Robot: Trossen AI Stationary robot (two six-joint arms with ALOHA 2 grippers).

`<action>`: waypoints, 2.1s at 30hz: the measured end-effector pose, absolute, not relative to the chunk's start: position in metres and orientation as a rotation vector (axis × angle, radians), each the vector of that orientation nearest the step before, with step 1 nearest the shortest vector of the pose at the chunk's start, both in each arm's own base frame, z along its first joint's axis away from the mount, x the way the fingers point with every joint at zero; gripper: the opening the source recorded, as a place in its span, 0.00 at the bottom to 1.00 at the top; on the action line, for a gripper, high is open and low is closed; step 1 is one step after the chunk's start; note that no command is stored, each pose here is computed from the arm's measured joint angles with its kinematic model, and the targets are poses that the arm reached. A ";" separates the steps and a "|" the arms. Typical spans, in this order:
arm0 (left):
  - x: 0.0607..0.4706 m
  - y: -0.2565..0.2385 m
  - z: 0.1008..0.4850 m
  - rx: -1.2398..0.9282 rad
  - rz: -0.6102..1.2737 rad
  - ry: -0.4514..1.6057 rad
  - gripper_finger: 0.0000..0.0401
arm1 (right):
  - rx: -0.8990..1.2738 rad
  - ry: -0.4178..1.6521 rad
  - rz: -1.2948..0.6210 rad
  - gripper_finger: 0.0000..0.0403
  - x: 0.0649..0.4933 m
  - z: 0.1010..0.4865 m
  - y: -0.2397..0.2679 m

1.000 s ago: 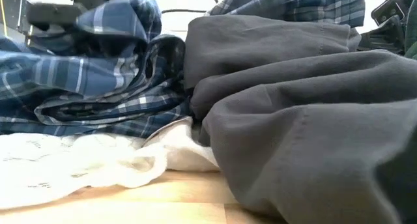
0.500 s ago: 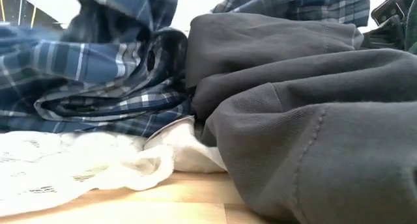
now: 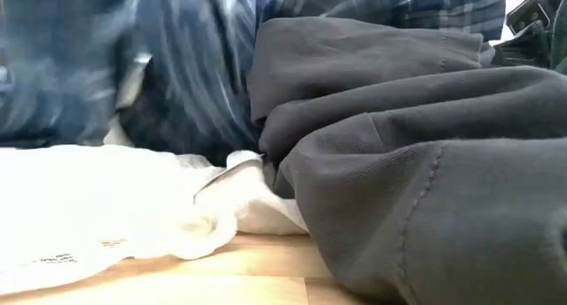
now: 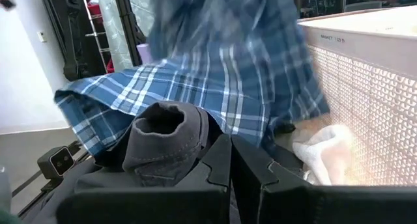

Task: Sort clothes
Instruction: Put the blue polo shirt on the laundry organizer

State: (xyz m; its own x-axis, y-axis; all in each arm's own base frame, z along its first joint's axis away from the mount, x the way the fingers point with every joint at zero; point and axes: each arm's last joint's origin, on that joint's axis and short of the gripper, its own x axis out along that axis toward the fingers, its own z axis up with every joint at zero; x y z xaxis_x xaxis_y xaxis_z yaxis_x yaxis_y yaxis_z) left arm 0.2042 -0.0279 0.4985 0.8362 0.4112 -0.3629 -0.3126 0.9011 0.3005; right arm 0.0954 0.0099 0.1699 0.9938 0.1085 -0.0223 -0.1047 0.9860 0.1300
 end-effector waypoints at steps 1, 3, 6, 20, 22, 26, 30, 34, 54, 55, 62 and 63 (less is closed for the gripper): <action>0.199 -0.022 0.512 0.274 0.456 0.386 0.00 | 0.129 0.029 0.107 0.00 0.095 0.170 0.010; 0.187 -0.011 0.537 0.353 0.591 0.300 0.00 | 0.129 0.030 0.107 0.00 0.095 0.170 0.010; 0.169 0.004 0.574 0.423 0.766 0.161 0.00 | 0.129 0.029 0.107 0.00 0.095 0.170 0.010; 0.105 0.009 0.655 0.511 0.655 -0.465 0.00 | 0.129 0.029 0.107 0.00 0.095 0.170 0.010; 0.101 0.007 0.661 0.523 0.605 -0.565 0.00 | 0.129 0.029 0.107 0.00 0.095 0.170 0.010; 0.095 0.008 0.671 0.625 0.702 -0.673 0.00 | 0.129 0.029 0.107 0.00 0.095 0.170 0.010; 0.100 0.016 0.675 0.750 0.964 -0.597 0.00 | 0.129 0.030 0.107 0.00 0.095 0.170 0.010; 0.122 0.033 0.671 0.838 1.136 -0.461 0.00 | 0.129 0.029 0.106 0.00 0.095 0.170 0.010; 0.192 0.177 0.626 0.762 1.438 -0.187 0.00 | 0.129 0.030 0.107 0.00 0.095 0.170 0.010; 0.191 0.178 0.623 0.753 1.438 -0.124 0.00 | 0.129 0.029 0.107 0.00 0.095 0.170 0.010; 0.177 0.171 0.575 0.525 1.363 0.488 0.00 | 0.129 0.030 0.107 0.00 0.095 0.170 0.010; 0.175 0.169 0.564 0.466 1.330 0.563 0.00 | 0.129 0.029 0.107 0.00 0.095 0.170 0.010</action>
